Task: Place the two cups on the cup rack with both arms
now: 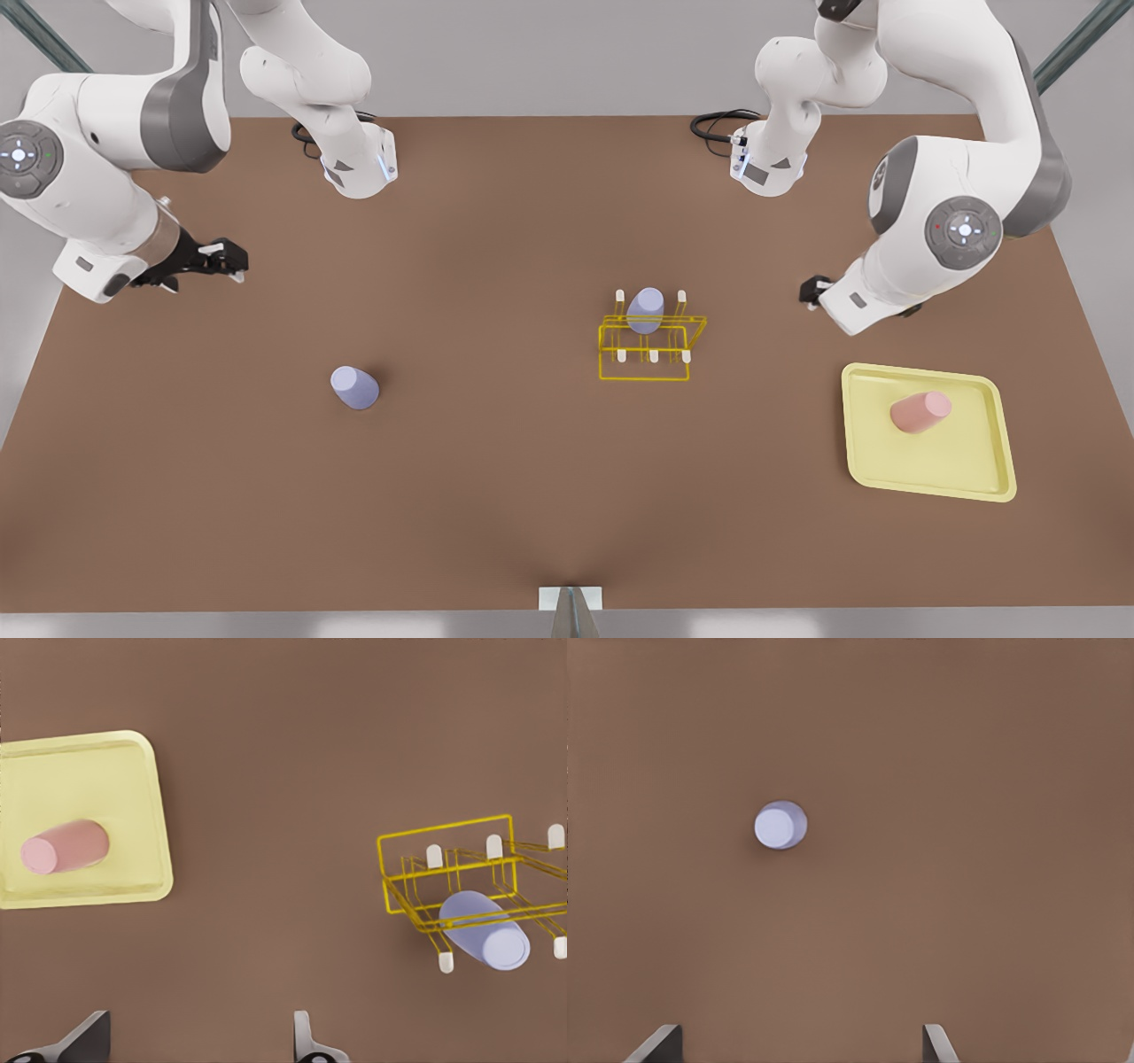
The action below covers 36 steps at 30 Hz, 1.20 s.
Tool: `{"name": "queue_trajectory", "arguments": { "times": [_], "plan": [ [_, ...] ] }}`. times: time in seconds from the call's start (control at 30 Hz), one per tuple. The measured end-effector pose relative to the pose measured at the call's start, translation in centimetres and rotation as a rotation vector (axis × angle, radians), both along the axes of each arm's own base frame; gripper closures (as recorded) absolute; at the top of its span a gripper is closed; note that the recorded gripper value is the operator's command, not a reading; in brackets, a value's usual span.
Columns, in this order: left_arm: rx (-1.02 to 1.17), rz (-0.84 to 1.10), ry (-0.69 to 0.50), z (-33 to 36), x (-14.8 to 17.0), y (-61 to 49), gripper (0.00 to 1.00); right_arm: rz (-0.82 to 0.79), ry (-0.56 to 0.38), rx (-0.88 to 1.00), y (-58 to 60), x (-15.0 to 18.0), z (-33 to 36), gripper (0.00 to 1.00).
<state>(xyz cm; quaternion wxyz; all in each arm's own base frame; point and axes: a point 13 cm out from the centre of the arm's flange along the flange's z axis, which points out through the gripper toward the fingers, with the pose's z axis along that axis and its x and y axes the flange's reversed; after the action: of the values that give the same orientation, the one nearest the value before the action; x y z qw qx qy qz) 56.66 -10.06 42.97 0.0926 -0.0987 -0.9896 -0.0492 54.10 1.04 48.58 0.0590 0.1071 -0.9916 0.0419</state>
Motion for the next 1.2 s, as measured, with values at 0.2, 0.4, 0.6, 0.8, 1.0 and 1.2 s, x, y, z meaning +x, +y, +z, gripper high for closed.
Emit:
{"name": "queue_trajectory", "arguments": {
  "times": [0.2,0.4,0.6,0.8,1.0,1.2],
  "plan": [
    [0.012,0.159,0.037,-8.6,3.5,10.3,0.0,0.082,0.141,0.034,3.7,3.4,-11.3,0.0],
    [-0.08,0.368,0.022,-24.5,6.4,28.0,0.0,0.102,0.173,0.066,3.9,5.2,-26.6,0.0],
    [-0.139,0.283,-0.08,-28.1,8.5,31.1,0.0,0.06,0.054,0.132,5.6,4.3,-31.1,0.0],
    [-0.113,0.123,-0.089,-29.4,8.6,31.6,0.0,0.039,0.022,0.144,6.6,5.2,-34.0,0.0],
    [-0.125,0.017,-0.049,-32.6,7.5,31.2,0.0,0.07,0.036,0.108,7.3,4.8,-35.6,0.0],
    [-0.126,-0.047,-0.045,-35.1,7.3,31.9,0.0,0.031,0.071,0.074,6.1,3.8,-36.8,0.0]
  ]
}}
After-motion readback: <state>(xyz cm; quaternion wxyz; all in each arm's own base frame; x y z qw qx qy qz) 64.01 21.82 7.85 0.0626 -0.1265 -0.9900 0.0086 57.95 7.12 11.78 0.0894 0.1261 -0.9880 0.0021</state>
